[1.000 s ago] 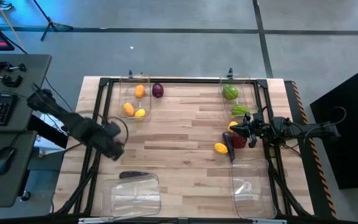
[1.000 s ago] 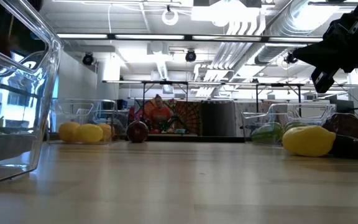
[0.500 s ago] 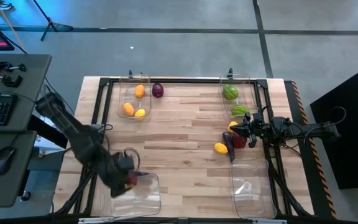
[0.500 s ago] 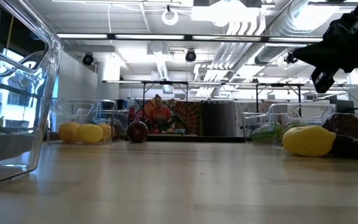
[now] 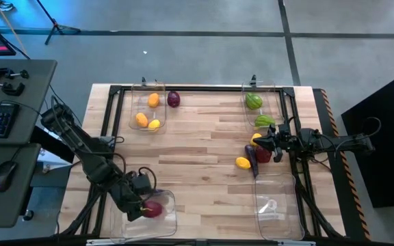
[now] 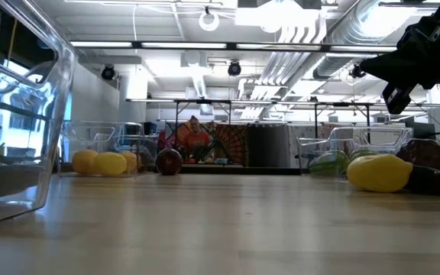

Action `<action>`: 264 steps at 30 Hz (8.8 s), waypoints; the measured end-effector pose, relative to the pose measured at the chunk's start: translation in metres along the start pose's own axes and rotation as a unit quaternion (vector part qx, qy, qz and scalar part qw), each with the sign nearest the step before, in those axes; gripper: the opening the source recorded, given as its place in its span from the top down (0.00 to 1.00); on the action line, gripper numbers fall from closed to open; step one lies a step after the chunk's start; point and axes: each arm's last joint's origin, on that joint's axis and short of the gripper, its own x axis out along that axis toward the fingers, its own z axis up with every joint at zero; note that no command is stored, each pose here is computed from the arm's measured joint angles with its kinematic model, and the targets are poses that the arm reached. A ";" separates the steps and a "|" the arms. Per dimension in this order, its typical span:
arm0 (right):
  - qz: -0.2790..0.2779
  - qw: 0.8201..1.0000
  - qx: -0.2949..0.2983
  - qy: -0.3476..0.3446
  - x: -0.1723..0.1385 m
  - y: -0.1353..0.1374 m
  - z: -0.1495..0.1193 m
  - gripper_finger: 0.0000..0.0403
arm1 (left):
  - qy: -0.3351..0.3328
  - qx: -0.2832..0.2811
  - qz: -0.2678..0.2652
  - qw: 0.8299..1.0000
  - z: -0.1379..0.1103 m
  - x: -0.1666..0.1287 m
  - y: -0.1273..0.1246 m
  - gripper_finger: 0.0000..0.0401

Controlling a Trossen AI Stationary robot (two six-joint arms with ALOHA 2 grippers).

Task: Sort produce into baskets
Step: Put the red apple into the bottom left transparent bin, then put the purple eggplant into the bottom right transparent bin

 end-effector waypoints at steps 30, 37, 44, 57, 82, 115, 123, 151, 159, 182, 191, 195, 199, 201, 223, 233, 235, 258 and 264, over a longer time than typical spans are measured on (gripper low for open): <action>-0.031 0.966 0.213 -0.145 -0.003 0.002 0.020 1.00 | -0.485 0.082 -0.076 0.868 0.167 -0.123 0.127 0.10; 0.014 0.915 0.272 -0.297 -0.011 0.011 0.047 1.00 | -0.524 0.017 -0.154 0.837 0.160 -0.074 0.149 0.10; 0.056 0.933 0.156 -0.319 0.000 0.043 0.100 1.00 | -0.538 0.020 -0.189 0.821 0.141 -0.083 0.160 0.10; -0.202 0.964 0.018 -0.169 0.087 0.073 0.149 0.99 | -0.596 0.067 -0.174 0.781 0.073 -0.148 0.167 0.10; -0.525 0.662 0.246 0.476 0.070 0.041 0.060 0.01 | -0.567 0.072 -0.137 0.809 0.059 -0.145 0.173 0.10; -0.602 0.621 0.298 0.403 0.056 0.005 -0.002 0.33 | -0.595 0.045 -0.074 0.799 0.060 -0.145 0.177 0.10; -0.513 0.730 0.193 0.408 0.087 0.045 0.064 0.35 | -0.594 -0.012 -0.103 0.798 0.060 -0.145 0.178 0.10; 0.116 0.914 0.053 0.386 0.350 0.169 -0.004 0.34 | -0.519 -0.102 -0.187 0.827 0.063 -0.134 0.178 0.10; 0.146 0.918 0.049 0.364 0.394 0.206 -0.033 0.33 | -0.506 -0.089 -0.205 0.833 0.062 -0.134 0.177 0.10; 0.109 0.916 0.092 0.375 0.414 0.209 -0.048 0.19 | -0.501 -0.072 -0.209 0.837 0.062 -0.134 0.176 0.10; 0.158 0.891 0.050 0.422 0.416 0.191 -0.043 0.07 | -0.517 -0.086 -0.188 0.830 0.063 -0.134 0.177 0.10; 0.182 0.877 0.003 0.445 0.413 0.172 -0.020 0.10 | -0.532 -0.101 -0.169 0.824 0.064 -0.134 0.179 0.10; 0.140 0.864 -0.091 0.475 0.390 0.161 0.023 0.11 | -0.540 -0.114 -0.151 0.820 0.066 -0.133 0.180 0.10; 0.105 0.852 -0.134 0.495 0.376 0.152 0.043 0.11 | -0.541 -0.119 -0.143 0.820 0.067 -0.131 0.181 0.10; -0.382 0.832 0.279 0.289 0.097 0.052 0.059 0.11 | -0.526 -0.183 -0.083 0.826 0.090 -0.109 0.186 0.10; -0.385 0.766 0.433 0.278 0.087 0.042 0.020 0.11 | -0.517 -0.146 -0.073 0.840 0.091 -0.106 0.186 0.10; -0.419 0.751 0.411 0.302 0.089 0.040 0.019 0.11 | -0.517 -0.125 -0.064 0.845 0.091 -0.106 0.185 0.10; -0.596 0.650 0.313 0.352 0.120 0.005 -0.010 0.11 | -0.518 -0.083 -0.039 0.850 0.091 -0.106 0.185 0.10; -0.605 0.641 0.301 0.364 0.123 -0.001 -0.017 0.17 | -0.518 -0.083 -0.039 0.850 0.091 -0.106 0.185 0.10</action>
